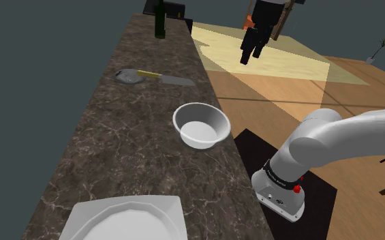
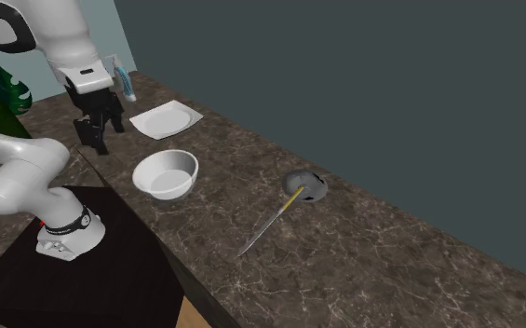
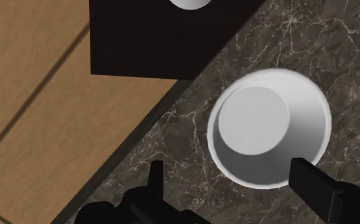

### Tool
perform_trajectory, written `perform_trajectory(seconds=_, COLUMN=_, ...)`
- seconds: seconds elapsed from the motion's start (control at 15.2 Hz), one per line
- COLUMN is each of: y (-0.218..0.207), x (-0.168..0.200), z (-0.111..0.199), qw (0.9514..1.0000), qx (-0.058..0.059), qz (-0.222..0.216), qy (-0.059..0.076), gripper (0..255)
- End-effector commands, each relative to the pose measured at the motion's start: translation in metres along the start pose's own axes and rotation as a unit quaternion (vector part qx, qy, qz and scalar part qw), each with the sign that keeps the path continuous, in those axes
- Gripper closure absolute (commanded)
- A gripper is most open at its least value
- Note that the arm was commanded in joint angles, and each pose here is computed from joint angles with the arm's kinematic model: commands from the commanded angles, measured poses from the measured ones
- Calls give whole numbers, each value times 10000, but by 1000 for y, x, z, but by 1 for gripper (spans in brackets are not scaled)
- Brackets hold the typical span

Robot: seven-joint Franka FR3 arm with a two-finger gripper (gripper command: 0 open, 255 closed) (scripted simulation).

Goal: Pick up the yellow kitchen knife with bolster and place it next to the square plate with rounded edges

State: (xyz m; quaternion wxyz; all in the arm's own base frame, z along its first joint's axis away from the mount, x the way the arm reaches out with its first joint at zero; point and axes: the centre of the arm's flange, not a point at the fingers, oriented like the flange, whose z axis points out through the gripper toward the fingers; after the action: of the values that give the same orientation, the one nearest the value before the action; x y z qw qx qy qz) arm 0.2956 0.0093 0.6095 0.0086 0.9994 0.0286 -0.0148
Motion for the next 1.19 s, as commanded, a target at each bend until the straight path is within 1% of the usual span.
perform_trajectory(seconds=0.0, y=0, x=0, z=0, qw=10000, qx=0, qz=0, qy=0, gripper=0)
perform_trajectory(seconds=0.26, y=13, x=35, z=31, qw=9993, qx=-25, qz=-343, qy=174, gripper=0)
perform_trajectory(seconds=0.53, y=24, x=71, z=62, qw=9970, qx=-49, qz=-685, qy=348, gripper=0)
perform_trajectory(seconds=0.79, y=32, x=110, z=90, qw=9933, qx=-74, qz=-1026, qy=521, gripper=0)
perform_trajectory(seconds=1.12, y=39, x=160, z=124, qw=9866, qx=-104, qz=-1450, qy=737, gripper=0)
